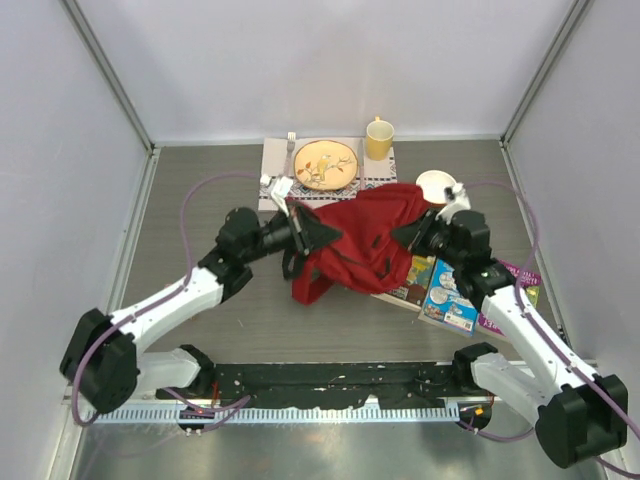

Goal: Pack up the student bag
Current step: Place the student bag at the center of the board.

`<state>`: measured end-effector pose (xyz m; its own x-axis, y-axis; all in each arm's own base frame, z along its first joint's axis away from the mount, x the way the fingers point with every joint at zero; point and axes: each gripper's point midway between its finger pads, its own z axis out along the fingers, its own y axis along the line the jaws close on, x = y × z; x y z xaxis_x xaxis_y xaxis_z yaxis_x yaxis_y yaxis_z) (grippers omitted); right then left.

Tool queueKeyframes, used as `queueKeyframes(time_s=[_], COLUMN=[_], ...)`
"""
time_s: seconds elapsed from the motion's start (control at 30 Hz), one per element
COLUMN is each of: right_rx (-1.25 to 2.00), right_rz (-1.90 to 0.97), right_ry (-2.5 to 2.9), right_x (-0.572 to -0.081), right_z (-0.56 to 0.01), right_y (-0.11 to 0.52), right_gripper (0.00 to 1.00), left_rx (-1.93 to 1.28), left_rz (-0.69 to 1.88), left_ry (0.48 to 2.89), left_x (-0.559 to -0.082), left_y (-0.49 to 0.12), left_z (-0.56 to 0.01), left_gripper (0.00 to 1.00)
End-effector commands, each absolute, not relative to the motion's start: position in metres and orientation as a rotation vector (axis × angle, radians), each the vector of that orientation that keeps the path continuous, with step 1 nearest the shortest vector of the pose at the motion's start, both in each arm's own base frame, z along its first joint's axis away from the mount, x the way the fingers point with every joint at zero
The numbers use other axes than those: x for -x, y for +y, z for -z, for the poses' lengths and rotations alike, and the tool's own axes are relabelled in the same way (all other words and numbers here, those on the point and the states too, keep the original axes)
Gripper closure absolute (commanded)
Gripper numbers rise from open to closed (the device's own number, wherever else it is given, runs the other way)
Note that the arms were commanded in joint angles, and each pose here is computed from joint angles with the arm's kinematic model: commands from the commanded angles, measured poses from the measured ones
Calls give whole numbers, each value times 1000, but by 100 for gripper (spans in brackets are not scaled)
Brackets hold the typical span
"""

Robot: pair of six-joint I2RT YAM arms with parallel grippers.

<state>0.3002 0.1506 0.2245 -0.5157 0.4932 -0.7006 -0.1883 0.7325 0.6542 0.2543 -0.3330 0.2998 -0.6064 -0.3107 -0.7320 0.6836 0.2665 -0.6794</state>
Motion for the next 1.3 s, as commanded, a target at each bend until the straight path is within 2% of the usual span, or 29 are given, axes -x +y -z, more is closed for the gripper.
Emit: queueKeyframes(time_s=[0.0,0.1,0.13,0.2,0.23,0.27,0.37,0.5,0.6,0.63,0.67,0.73,0.77,0.93,0.97,1.07,1.27], right_rx=[-99,-80,-84,-45,-49,-46,-72,-98,-117,-123,-126,-141,-157,-209,-230,-241,-338], right_rz=[-1044,-1099,-1093,-1113,-1100,-1095,-1087,-1084,-1084,-1095,-1098,-1085,-1079,-1010,-973,-920,-730], right_ry=[1865,1899,1909,1952,1959,1981,2029,2082,2129,2152,2156,2175,2187,2179,2175,2159,2116], right_x=[-280,-268,-267,-257,-257,-253,-247,-238,-231,-226,-223,-220,-220,-226,-230,-234,-241], right_z=[-236,-219,-213,-200,-195,-186,-163,-136,-116,-109,-105,-98,-94,-93,-96,-108,-129], right_y=[190,209,212,229,231,234,239,241,247,252,254,257,258,248,244,236,199], right_gripper=[99,98,98,96,96,95,93,91,85,82,72,69,61,45,39,32,21], left_rx=[-233,-117,-97,1,41,85,210,381,457,494,505,512,518,516,513,527,573], left_rz=[1327,1219,1214,1110,1090,1019,960,935,893,882,871,861,852,842,836,801,647], left_ry=[1649,1698,1651,1730,1697,1784,1808,1908,1954,1962,1980,2006,2020,2068,2082,2127,2224], left_x=[-247,-240,-233,-234,-230,-228,-219,-207,-205,-205,-204,-202,-201,-194,-192,-184,-165], left_y=[-296,-264,-253,-232,-219,-208,-182,-165,-156,-153,-152,-152,-151,-150,-150,-144,-117], left_z=[-275,-250,-261,-232,-240,-212,-196,-154,-136,-134,-131,-135,-135,-150,-151,-154,-149], left_gripper=[100,100,100,100,100,100,100,94,82,73,60,46,34,21,21,20,18])
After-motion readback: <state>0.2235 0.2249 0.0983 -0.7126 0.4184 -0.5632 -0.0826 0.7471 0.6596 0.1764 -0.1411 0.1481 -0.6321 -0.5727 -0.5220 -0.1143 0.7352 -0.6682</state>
